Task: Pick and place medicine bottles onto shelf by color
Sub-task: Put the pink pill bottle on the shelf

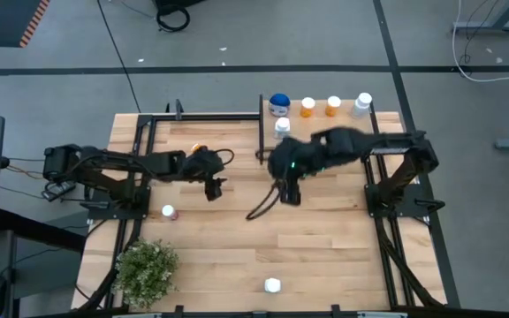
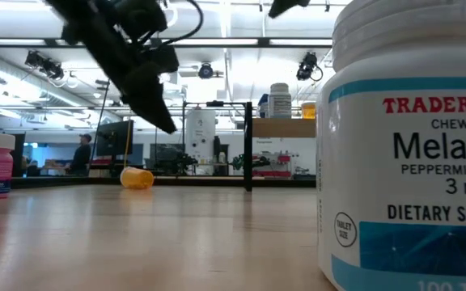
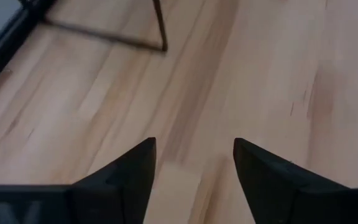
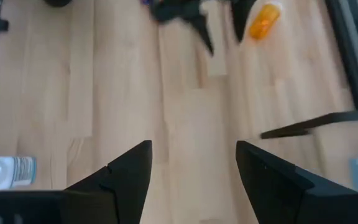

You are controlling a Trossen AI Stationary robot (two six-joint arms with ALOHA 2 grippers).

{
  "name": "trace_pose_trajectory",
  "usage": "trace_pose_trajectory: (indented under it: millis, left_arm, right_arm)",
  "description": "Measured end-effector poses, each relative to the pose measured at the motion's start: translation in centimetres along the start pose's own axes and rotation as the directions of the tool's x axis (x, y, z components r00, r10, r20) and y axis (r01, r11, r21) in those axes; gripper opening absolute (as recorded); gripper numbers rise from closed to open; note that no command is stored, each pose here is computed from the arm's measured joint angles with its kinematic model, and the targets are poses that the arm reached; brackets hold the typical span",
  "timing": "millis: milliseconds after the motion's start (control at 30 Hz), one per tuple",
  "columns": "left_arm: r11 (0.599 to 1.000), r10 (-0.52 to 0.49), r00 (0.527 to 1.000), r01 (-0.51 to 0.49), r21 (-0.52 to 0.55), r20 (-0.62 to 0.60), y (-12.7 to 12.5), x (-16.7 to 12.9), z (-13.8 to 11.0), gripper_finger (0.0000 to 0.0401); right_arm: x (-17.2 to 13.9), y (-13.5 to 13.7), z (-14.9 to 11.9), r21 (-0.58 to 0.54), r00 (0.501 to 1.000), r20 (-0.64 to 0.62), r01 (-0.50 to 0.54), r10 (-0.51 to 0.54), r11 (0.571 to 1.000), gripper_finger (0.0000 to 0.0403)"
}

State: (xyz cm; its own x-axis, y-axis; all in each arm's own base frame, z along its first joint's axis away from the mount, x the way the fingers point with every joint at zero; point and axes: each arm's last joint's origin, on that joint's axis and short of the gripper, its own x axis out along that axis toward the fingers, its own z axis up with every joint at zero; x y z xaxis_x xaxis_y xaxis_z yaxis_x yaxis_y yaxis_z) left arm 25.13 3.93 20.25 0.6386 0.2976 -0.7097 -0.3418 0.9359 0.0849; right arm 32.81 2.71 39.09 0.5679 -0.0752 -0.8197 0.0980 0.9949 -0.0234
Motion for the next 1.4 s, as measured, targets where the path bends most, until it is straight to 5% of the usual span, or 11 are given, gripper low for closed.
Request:
trace_pose_trajectory:
  millis: [233,467,767,933,1200,1400]
  left_arm:
    - [0.994,0.013,0.982,0.008,0.106,-0.189,0.5,-4.5,4.4,0.0250]
    - [0.977,-0.157,0.937,0.193,0.089,-0.311,-0.9,-9.7,7.0,0.0247]
    - [0.996,-0.076,0.783,0.087,-0.013,-0.617,-1.5,-12.1,4.1,0.0251]
    - [0.998,-0.067,0.719,0.034,-0.061,-0.691,-1.8,-11.1,2.2,0.0293]
    - [0.990,-0.076,0.539,-0.057,-0.126,-0.839,-1.8,-8.7,-2.8,0.0360]
    - [0.986,-0.083,0.531,-0.082,-0.148,-0.843,-2.3,-7.6,-4.6,0.0373]
  right_arm:
    - [6.5,3.2,-4.2,0.022,0.992,-0.126,-0.005,0.008,1.000,0.0241]
    - [10.2,5.8,-7.5,0.102,0.994,-0.082,0.074,-0.066,0.992,0.0241]
    - [12.1,9.6,-9.0,0.073,0.964,0.229,0.120,-0.134,0.990,0.0241]
    - [12.1,9.9,-9.3,0.057,0.961,0.240,0.130,-0.140,0.990,0.0241]
    - [12.2,9.5,-9.1,-0.010,0.946,0.254,0.208,-0.199,0.978,0.0241]
    - [12.3,9.2,-9.1,-0.002,0.944,0.254,0.218,-0.211,0.976,0.0241]
